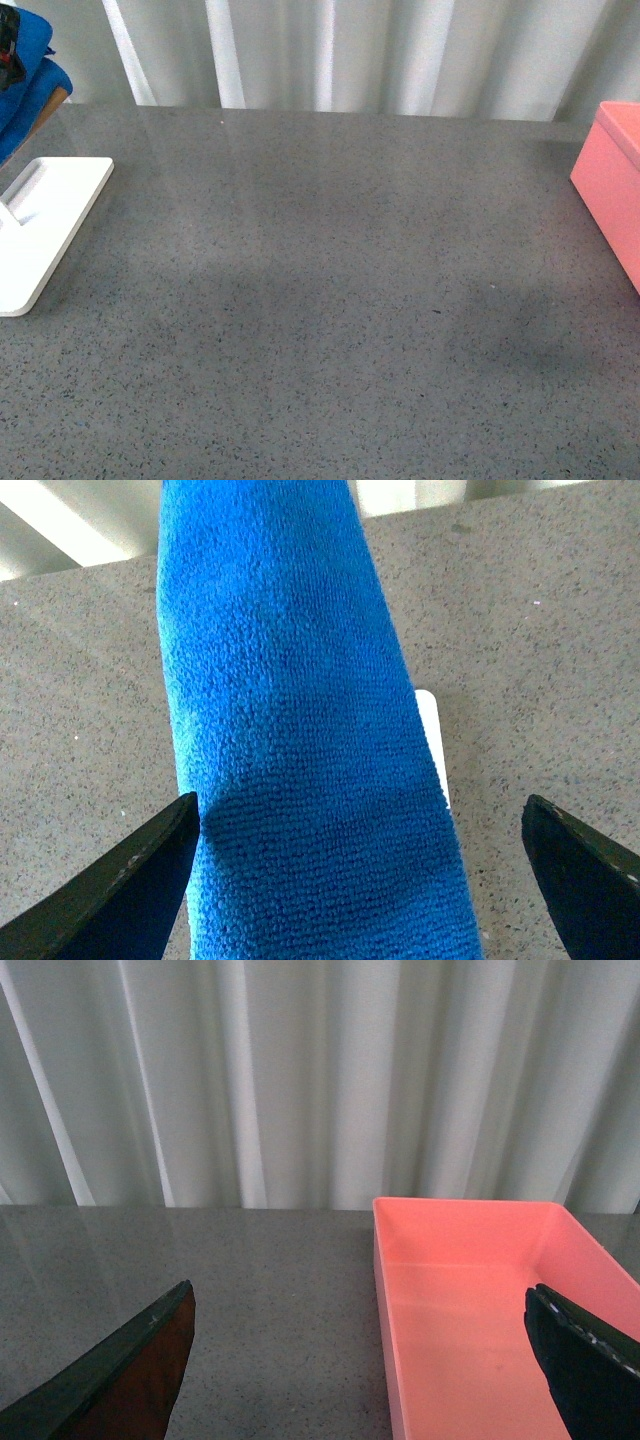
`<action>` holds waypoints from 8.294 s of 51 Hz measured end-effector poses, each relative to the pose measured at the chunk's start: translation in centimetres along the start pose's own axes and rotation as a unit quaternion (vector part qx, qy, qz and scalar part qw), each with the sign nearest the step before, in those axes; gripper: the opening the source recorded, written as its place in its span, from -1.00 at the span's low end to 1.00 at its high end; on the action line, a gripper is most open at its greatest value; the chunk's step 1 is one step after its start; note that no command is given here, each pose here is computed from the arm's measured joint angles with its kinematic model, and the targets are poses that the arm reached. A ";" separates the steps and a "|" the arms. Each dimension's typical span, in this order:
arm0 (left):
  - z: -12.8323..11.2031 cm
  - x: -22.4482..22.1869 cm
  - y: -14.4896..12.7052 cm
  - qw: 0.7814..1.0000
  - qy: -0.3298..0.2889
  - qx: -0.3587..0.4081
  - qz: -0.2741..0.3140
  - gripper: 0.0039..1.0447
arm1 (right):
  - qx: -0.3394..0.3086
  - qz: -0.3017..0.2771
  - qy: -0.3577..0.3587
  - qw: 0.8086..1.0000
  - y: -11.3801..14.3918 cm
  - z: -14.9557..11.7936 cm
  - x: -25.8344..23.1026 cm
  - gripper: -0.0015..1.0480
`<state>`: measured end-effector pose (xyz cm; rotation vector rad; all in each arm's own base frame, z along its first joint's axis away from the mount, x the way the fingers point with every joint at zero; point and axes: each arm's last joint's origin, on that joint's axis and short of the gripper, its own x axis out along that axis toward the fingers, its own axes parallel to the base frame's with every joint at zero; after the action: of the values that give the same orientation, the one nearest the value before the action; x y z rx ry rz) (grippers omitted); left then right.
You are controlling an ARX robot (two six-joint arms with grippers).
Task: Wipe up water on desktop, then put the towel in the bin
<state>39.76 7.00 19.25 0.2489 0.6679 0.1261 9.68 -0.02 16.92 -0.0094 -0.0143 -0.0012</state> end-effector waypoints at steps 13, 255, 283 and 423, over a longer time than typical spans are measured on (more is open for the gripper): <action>-1.5 1.0 -0.1 1.000 0.008 0.019 -0.003 0.87 | 0.000 0.000 0.000 1.000 0.0 0.0 0.0 0.86; 7.6 -14.6 -26.1 0.893 -0.201 0.026 -0.403 -0.94 | 0.101 0.317 0.088 0.939 9.0 0.5 18.0 -0.94; 8.2 -13.8 -23.2 0.903 -0.201 -0.009 -0.381 -0.19 | 0.130 0.286 0.042 0.948 6.0 3.5 18.9 -0.94; -18.0 -22.6 -6.2 0.930 -0.339 -0.126 -0.061 -0.94 | 0.141 0.229 0.045 0.962 2.3 4.8 19.7 -0.94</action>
<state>11.16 0.02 17.43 -0.0066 -0.0261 0.0011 29.36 2.29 21.93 0.2741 0.0790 0.4646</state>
